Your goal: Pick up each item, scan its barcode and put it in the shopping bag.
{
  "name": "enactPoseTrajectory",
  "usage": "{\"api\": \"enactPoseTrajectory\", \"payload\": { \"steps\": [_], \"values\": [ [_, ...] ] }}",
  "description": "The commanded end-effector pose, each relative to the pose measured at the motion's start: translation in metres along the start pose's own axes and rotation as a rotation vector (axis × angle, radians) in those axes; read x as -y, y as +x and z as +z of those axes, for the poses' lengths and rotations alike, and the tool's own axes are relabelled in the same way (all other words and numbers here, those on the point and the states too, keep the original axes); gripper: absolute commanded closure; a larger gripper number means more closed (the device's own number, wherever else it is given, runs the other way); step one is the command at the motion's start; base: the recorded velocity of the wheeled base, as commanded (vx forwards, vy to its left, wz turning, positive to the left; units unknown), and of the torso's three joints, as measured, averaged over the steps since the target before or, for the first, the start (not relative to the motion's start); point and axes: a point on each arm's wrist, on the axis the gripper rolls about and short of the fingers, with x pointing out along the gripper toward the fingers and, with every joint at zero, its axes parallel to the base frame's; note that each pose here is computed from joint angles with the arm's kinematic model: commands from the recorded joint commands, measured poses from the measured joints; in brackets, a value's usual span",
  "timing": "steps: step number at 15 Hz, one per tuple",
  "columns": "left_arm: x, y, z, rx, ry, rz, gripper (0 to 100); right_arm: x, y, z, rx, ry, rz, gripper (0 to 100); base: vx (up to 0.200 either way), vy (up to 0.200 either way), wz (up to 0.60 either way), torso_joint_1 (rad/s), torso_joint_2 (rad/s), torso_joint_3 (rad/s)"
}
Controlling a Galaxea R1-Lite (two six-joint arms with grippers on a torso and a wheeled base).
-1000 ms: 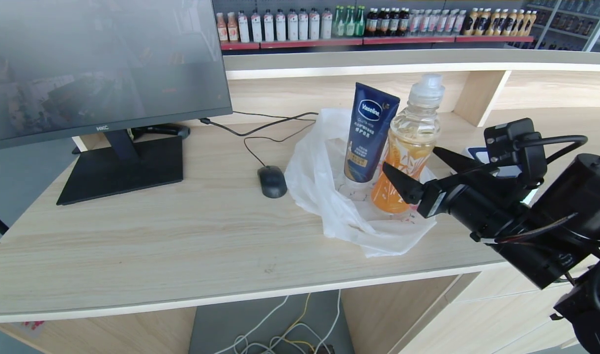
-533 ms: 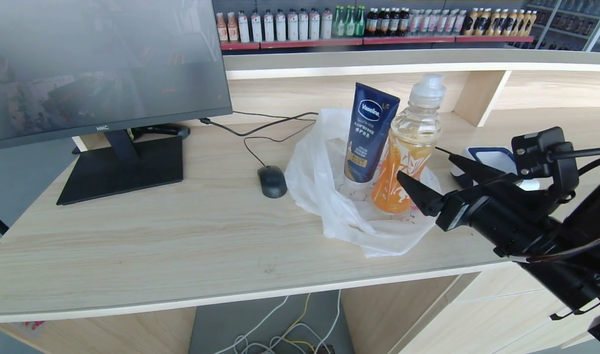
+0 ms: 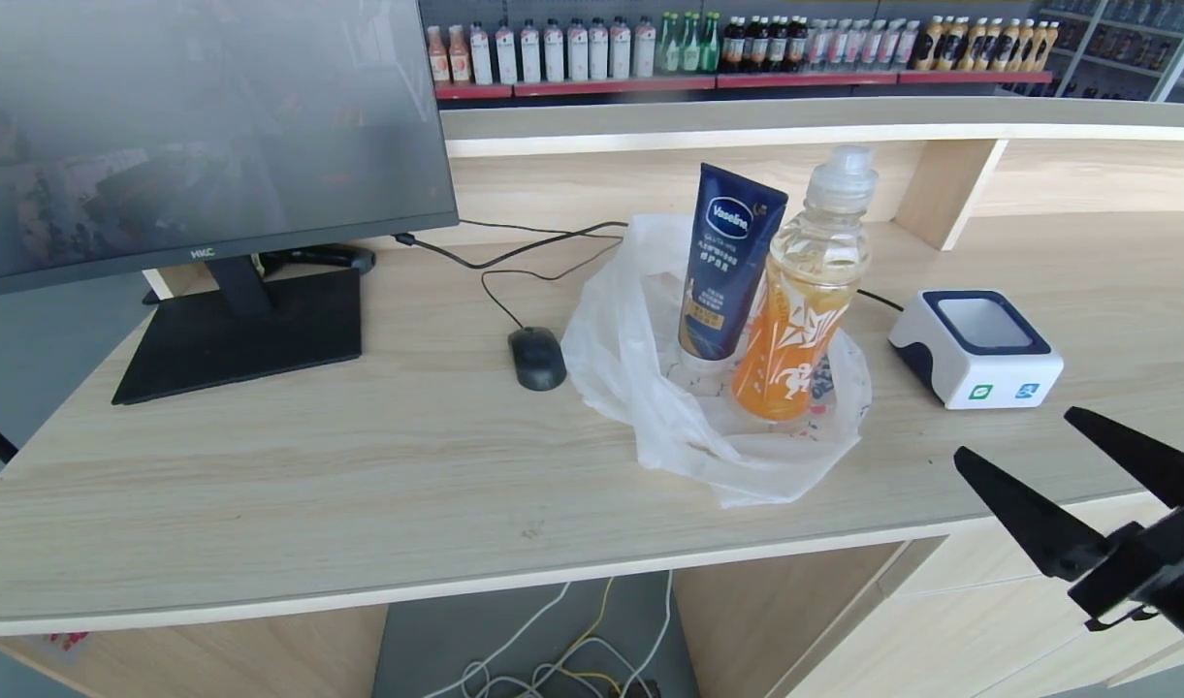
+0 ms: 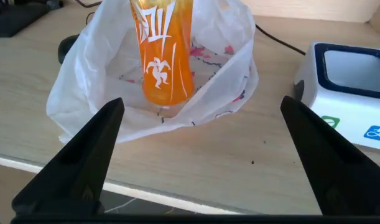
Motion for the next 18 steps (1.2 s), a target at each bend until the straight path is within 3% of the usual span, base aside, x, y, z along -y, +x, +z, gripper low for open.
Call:
{"api": "enactPoseTrajectory", "payload": {
  "steps": [1,3,4,7,13,18],
  "values": [
    [0.000,0.000,0.000,-0.001,0.002,0.000,0,0.011,-0.053,0.009,0.102,0.042,-0.075,0,0.000,0.000,0.00,0.000,0.00,0.000],
    [0.000,0.000,0.000,-0.001,0.002,0.000,0,0.011,-0.071,0.000,0.023,0.051,-0.068,0,0.000,0.000,0.00,0.000,0.00,0.000],
    [0.000,0.000,0.000,-0.001,0.002,0.000,0,0.011,-0.089,-0.014,-0.075,0.046,-0.063,0,0.000,0.000,0.00,0.000,0.00,0.000],
    [0.000,0.000,0.000,-0.001,0.002,0.000,0,0.010,-0.115,-0.036,-0.215,0.046,-0.020,0,0.000,0.000,0.00,0.000,0.00,0.000],
    [0.000,0.000,0.000,-0.001,0.002,0.000,0,0.012,-0.152,-0.065,-0.270,0.041,0.032,0,0.000,0.000,0.00,0.000,0.00,0.000],
    [0.000,0.000,0.000,-0.001,0.002,0.000,0,0.011,-0.155,-0.068,-0.268,0.039,0.023,0,0.000,0.000,0.00,0.000,0.00,0.000]
  ]
}}
